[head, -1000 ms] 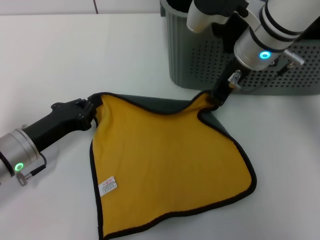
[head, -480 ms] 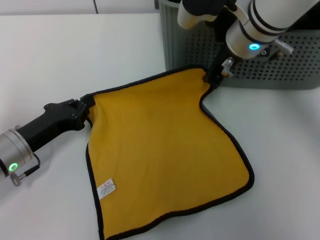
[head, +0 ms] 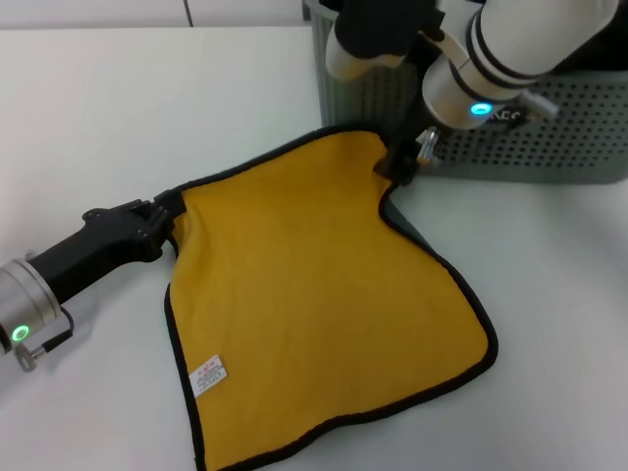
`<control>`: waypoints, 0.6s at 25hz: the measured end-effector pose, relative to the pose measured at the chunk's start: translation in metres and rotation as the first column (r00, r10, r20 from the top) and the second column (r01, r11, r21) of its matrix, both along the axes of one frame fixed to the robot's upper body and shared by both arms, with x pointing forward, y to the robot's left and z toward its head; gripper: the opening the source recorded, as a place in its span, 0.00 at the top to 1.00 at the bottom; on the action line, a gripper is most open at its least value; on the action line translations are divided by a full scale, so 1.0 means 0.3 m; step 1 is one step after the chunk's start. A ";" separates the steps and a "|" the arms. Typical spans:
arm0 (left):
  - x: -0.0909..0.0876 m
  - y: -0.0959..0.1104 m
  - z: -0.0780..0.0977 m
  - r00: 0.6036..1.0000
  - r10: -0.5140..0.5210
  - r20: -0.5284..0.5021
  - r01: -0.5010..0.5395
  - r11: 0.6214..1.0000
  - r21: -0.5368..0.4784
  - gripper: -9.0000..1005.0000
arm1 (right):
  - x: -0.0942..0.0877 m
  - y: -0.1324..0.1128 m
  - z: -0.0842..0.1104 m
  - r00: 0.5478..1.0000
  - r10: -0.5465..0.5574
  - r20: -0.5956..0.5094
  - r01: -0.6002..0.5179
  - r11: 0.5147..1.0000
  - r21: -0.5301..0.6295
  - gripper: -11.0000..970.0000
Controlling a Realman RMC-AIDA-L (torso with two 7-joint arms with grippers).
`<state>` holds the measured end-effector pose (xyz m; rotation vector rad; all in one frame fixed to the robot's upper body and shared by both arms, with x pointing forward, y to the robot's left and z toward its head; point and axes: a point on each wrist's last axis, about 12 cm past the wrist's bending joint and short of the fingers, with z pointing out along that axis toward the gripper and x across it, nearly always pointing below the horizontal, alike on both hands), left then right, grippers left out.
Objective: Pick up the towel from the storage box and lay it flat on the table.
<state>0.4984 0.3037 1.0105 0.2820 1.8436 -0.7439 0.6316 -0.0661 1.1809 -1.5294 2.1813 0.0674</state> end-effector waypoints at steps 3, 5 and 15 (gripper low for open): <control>-0.010 0.012 -0.002 1.000 0.016 0.000 -0.016 1.000 -0.007 0.85 | -0.047 0.008 0.034 0.998 0.049 0.033 -0.050 0.998 0.041 0.87; -0.014 0.024 -0.001 0.999 0.034 0.002 -0.034 0.999 -0.011 0.84 | -0.073 0.009 0.065 0.996 0.072 0.053 -0.076 0.995 0.070 0.79; -0.018 0.056 0.013 0.995 0.091 0.027 -0.090 0.995 -0.046 0.52 | -0.146 -0.016 0.186 0.979 0.096 0.180 -0.119 0.985 0.124 0.34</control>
